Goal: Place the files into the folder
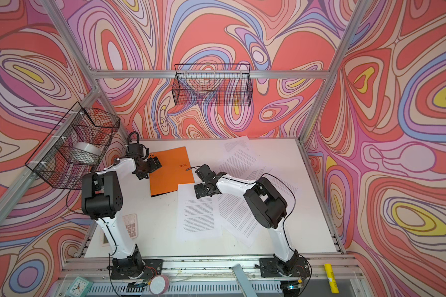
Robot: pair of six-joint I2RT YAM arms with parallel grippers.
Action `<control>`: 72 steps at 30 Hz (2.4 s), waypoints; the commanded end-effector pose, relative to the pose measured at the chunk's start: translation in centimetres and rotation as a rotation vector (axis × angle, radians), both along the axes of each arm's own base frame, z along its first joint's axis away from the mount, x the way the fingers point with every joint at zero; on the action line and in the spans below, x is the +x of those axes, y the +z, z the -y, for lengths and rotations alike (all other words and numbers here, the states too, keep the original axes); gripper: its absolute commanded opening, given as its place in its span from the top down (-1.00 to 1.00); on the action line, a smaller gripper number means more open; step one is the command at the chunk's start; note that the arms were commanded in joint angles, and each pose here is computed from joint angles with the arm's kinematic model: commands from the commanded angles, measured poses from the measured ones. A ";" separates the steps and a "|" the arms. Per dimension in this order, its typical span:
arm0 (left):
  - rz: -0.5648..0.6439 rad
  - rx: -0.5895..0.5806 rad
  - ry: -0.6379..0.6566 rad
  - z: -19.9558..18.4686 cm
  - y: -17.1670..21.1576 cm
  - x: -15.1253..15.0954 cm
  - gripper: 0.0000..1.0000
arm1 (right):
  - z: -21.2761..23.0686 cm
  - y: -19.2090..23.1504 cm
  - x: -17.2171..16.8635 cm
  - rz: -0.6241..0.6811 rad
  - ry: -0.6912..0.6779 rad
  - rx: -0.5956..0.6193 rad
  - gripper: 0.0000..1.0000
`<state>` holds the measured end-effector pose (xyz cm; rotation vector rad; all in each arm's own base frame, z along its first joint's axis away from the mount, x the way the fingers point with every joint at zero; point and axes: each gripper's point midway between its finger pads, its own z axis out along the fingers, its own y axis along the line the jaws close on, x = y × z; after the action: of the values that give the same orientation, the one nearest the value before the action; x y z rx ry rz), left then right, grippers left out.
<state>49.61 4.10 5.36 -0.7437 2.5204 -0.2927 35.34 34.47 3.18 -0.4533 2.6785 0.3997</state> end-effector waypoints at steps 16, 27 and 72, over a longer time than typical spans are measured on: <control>0.002 -0.169 -0.157 5.8 -0.2 1.8 -0.86 | 14.2 -4.0 2.2 -0.070 -0.340 -0.204 -0.86; 0.134 -0.004 -0.087 7.5 9.1 -2.2 -0.92 | 12.8 3.5 6.3 0.051 -0.321 -0.021 -0.84; 0.605 -0.735 0.430 14.1 1.7 -8.1 -0.53 | 2.7 0.3 12.6 -0.104 -0.061 0.176 -0.79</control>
<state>40.56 -10.25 5.53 -1.2387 1.7227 -1.0629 48.33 31.19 4.26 -0.2859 2.6973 0.6231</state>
